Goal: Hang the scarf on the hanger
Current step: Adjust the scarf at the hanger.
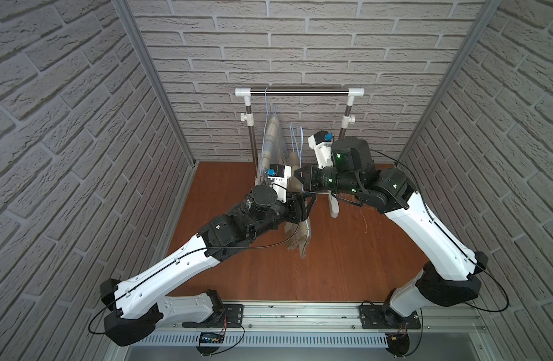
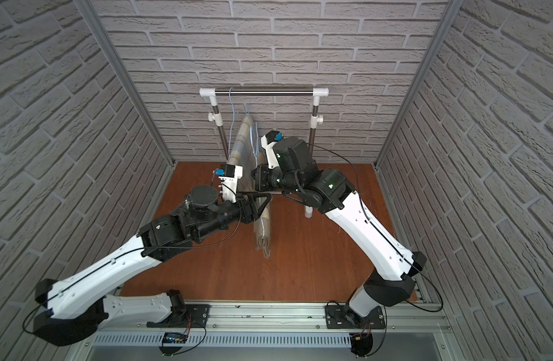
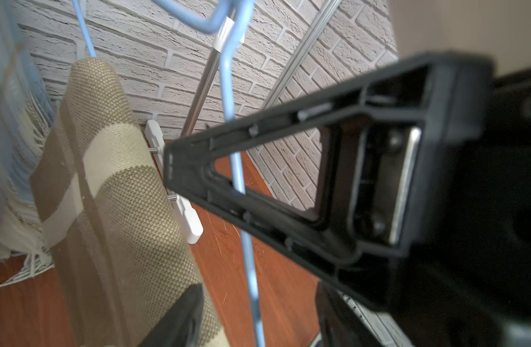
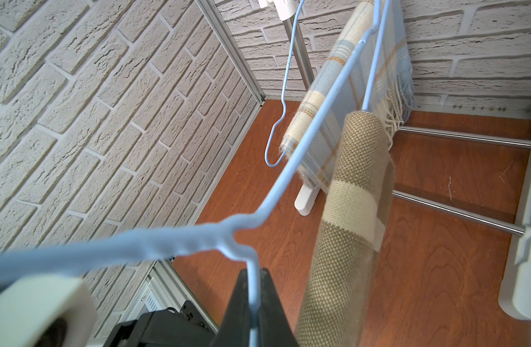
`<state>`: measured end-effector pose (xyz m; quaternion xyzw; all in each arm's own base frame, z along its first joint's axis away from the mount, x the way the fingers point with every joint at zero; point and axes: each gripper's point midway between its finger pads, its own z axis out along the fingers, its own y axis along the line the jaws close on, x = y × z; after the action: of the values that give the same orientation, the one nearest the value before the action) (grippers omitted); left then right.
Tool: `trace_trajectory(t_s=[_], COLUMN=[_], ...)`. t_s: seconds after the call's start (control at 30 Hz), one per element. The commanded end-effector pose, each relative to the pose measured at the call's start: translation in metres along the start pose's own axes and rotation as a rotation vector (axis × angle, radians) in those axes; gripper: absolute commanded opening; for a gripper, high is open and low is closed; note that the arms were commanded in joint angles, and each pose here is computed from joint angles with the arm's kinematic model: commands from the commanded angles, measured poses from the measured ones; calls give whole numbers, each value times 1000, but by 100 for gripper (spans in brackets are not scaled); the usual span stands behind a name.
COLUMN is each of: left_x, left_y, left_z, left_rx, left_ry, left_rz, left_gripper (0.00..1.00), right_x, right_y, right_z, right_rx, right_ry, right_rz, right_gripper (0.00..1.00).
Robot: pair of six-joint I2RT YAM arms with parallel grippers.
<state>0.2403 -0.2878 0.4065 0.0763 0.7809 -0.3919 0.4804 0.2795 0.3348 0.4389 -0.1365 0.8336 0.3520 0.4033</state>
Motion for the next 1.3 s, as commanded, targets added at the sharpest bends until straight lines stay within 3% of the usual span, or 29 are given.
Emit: trace_trajectory(t_s=[0.0,0.07,0.13,0.27,0.4,0.7,1.0,1.07,1.13,1.27], left_x=[-20,-23,-24,-22,-24,-34,-52,-55,-59,-75], left_y=[-4,0,6,12,13,7,3,4,5,4], left_z=[-5,-3,3,12,13,6,-8,-11,-14,-25], left_rx=[29,15,11,6,11,32,6,-2,-9,-13], left_ry=[-66,-73,-51,-24,-27,-46,-71,-78,-84,-112], left_rz=[-21,-21,-25,-35,-41,-26,31,39,42,52], left_gripper=[45,22,12,13,0,0,0,0,0,0], right_x=[-32,-31,-29,-30,-28,-22,-23,-23,-22,-17], right_y=[25,25,25,26,25,26,21,17,8,-21], right_z=[-17,-17,-16,-18,-18,-14,-20,-23,-32,-62], right_rx=[-83,-85,-84,-90,-87,-102,-83,-71,-40,7], right_ry=[-131,-129,-124,-130,-126,-96,-97,-100,-108,-166], right_rz=[-24,-22,-19,-20,-19,-22,-30,-32,-19,32], right_gripper=[3,3,3,3,3,6,59,81,88,89])
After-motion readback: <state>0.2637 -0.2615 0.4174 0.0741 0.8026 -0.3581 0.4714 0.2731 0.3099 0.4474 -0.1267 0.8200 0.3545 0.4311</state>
